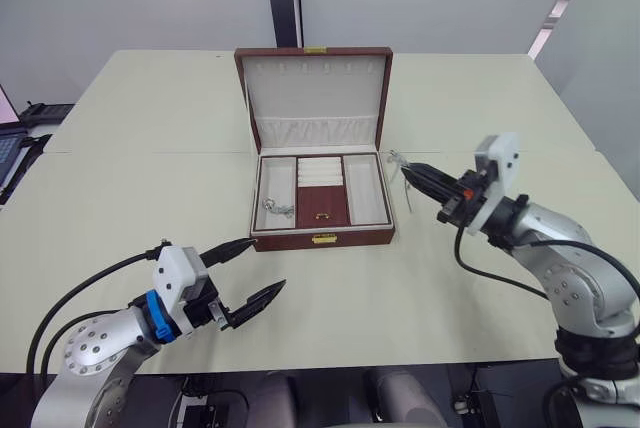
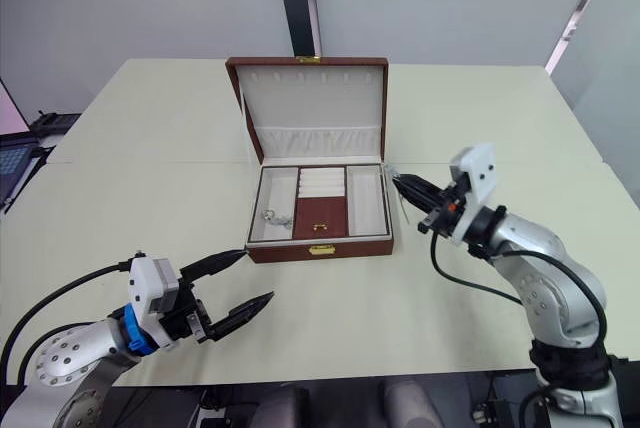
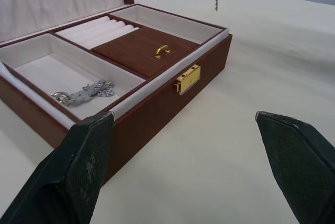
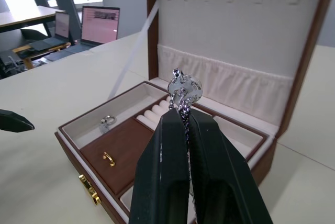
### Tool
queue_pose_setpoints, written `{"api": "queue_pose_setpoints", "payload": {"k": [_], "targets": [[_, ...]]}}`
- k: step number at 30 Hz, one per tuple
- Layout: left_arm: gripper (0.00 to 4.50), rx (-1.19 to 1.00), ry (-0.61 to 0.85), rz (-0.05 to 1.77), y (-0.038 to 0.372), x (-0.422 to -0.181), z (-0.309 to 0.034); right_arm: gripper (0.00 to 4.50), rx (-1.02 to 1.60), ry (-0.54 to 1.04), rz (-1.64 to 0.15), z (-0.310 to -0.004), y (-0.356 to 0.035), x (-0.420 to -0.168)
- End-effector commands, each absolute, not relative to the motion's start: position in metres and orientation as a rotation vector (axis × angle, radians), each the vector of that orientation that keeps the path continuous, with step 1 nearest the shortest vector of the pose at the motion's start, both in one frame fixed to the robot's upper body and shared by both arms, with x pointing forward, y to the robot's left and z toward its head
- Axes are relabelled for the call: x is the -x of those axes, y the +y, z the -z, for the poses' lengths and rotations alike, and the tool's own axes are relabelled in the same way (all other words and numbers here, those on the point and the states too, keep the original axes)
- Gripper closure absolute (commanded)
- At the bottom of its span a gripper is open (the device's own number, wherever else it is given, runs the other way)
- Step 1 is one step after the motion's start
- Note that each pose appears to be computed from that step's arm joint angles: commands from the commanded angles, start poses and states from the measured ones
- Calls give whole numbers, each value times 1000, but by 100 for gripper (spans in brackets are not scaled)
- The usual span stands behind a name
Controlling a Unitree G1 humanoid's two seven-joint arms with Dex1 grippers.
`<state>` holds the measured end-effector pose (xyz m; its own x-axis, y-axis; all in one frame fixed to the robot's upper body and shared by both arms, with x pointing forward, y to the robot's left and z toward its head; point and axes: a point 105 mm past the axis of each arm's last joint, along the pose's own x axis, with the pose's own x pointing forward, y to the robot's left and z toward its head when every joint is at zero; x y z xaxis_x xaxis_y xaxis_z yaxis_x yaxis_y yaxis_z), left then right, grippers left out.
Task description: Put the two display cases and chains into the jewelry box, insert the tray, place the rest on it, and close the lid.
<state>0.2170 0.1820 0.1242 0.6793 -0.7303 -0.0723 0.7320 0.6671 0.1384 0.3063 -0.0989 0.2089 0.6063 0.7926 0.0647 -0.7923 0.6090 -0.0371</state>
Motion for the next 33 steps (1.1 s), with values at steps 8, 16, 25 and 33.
{"api": "queue_pose_setpoints", "payload": {"k": [8, 16, 25, 33], "targets": [[0, -160, -22, 724, 185, -198, -133, 447, -13, -99, -1032, -211, -72, -318], [0, -161, -22, 698, 186, -195, -133, 447, -29, -13, -1037, -173, -73, -327], [0, -148, -9, 700, 186, -195, -133, 374, -41, -8, -1000, -170, -81, -332], [0, -128, 51, 688, 194, -202, -128, 155, -37, -17, -996, -172, -89, -328]]}}
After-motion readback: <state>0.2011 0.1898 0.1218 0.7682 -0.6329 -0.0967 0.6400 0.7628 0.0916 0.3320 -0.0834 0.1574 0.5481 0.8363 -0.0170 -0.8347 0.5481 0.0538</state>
